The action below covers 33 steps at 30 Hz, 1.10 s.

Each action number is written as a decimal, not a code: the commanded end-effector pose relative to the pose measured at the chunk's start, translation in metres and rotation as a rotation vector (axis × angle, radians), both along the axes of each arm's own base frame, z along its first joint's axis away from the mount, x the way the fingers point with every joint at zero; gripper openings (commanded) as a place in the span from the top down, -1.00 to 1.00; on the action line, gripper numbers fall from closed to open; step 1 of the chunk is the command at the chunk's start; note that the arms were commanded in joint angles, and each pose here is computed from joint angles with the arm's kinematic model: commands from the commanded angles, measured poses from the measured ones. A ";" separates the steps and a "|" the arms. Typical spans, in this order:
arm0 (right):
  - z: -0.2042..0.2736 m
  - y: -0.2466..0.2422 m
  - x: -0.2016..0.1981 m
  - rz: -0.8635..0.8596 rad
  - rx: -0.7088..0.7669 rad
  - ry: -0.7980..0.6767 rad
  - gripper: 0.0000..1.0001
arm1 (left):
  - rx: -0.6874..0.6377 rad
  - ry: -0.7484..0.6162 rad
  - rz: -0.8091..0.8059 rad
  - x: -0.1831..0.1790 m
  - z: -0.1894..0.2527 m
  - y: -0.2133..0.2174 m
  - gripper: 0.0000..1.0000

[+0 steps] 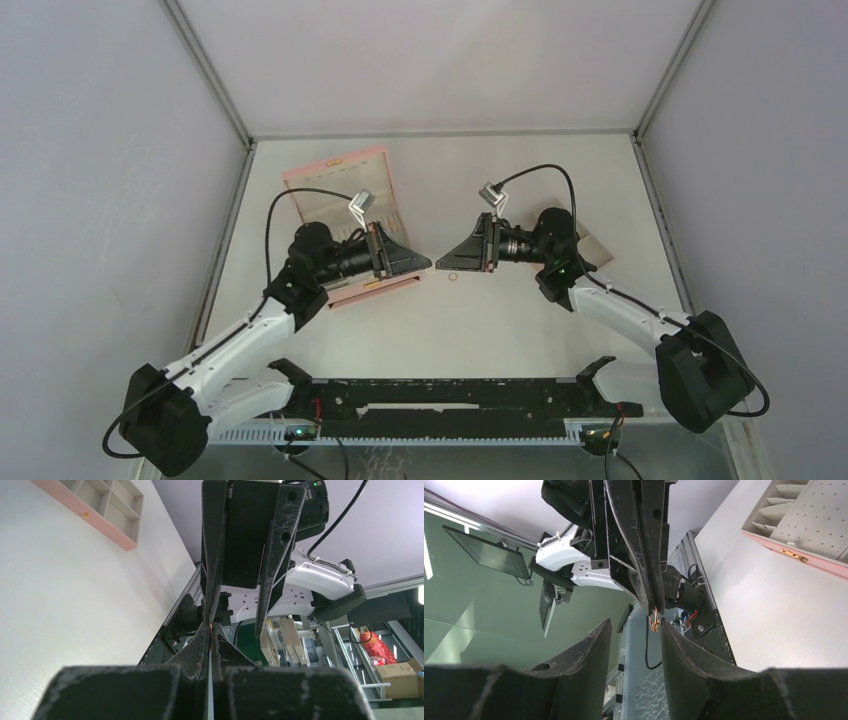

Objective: Organize the mixed jewelry

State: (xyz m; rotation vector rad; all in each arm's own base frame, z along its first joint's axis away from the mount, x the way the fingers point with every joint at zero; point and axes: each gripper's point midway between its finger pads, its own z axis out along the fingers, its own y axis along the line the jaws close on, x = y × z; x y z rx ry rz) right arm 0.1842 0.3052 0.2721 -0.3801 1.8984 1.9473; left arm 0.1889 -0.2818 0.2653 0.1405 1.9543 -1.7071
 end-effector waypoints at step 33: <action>0.007 0.015 -0.006 0.052 0.088 -0.008 0.51 | -0.055 -0.090 0.026 -0.001 0.019 0.010 1.00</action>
